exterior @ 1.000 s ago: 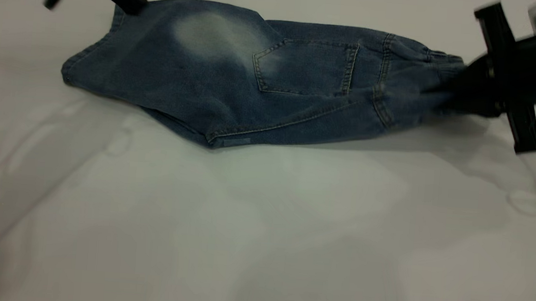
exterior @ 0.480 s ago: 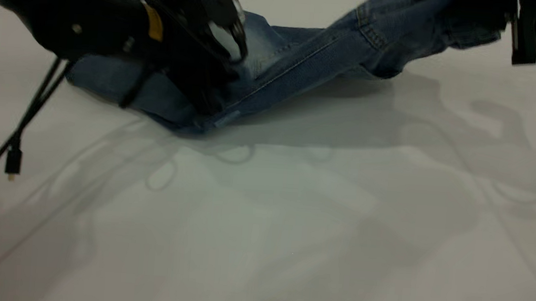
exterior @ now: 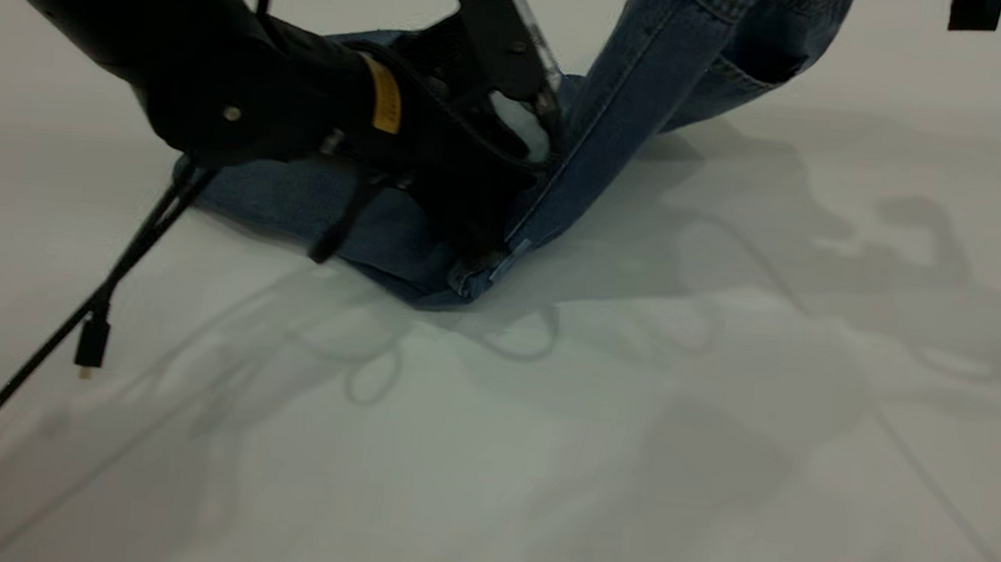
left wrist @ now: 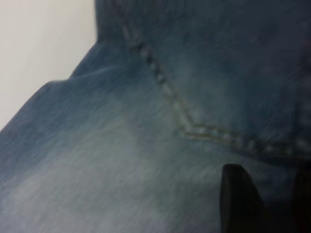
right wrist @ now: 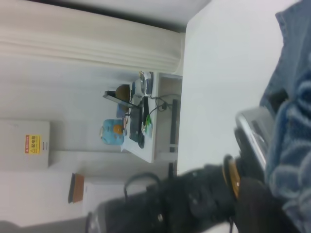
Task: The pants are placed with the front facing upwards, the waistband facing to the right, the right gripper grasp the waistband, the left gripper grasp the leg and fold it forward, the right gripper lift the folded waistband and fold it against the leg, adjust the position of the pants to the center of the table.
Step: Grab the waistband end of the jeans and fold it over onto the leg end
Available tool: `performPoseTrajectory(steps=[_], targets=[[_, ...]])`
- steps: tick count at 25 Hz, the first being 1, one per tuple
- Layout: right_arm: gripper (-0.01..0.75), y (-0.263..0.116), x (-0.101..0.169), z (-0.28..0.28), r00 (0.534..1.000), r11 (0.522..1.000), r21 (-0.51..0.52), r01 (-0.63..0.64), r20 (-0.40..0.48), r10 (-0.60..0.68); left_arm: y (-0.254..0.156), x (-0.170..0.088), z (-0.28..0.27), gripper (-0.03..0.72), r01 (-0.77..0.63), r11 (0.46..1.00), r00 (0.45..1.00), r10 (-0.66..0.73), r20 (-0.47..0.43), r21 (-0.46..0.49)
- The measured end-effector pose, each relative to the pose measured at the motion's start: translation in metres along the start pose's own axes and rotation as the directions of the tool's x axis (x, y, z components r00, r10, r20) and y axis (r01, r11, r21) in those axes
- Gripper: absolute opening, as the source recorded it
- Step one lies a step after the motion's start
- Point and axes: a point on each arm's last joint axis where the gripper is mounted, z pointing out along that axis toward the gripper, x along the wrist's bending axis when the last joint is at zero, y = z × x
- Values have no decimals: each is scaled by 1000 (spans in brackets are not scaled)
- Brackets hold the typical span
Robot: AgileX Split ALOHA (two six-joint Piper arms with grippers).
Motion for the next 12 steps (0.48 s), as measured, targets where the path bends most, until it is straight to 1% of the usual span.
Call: performPoseTrajectory(steps=[2, 4, 7, 10, 12], targets=[[37, 0, 0, 0, 1000, 1000, 1, 2, 0, -2, 2, -1, 0, 267, -17, 1000, 1000, 17, 4, -2], [37, 0, 0, 0, 1000, 1000, 0, 2, 0, -2, 0, 7, -5, 267, -8, 1000, 1000, 8, -13, 24], [37, 0, 0, 0, 1000, 1000, 0, 12, -1, -12, -3, 29, -17, 267, 21, 999, 998, -19, -66, 43], [37, 0, 0, 0, 1000, 1000, 0, 14, -1, -14, -5, 51, -31, 267, 43, 998, 992, -37, -123, 39], [37, 0, 0, 0, 1000, 1000, -1, 15, 0, -15, -11, 63, -38, 267, 64, 996, 987, -55, -149, 61]])
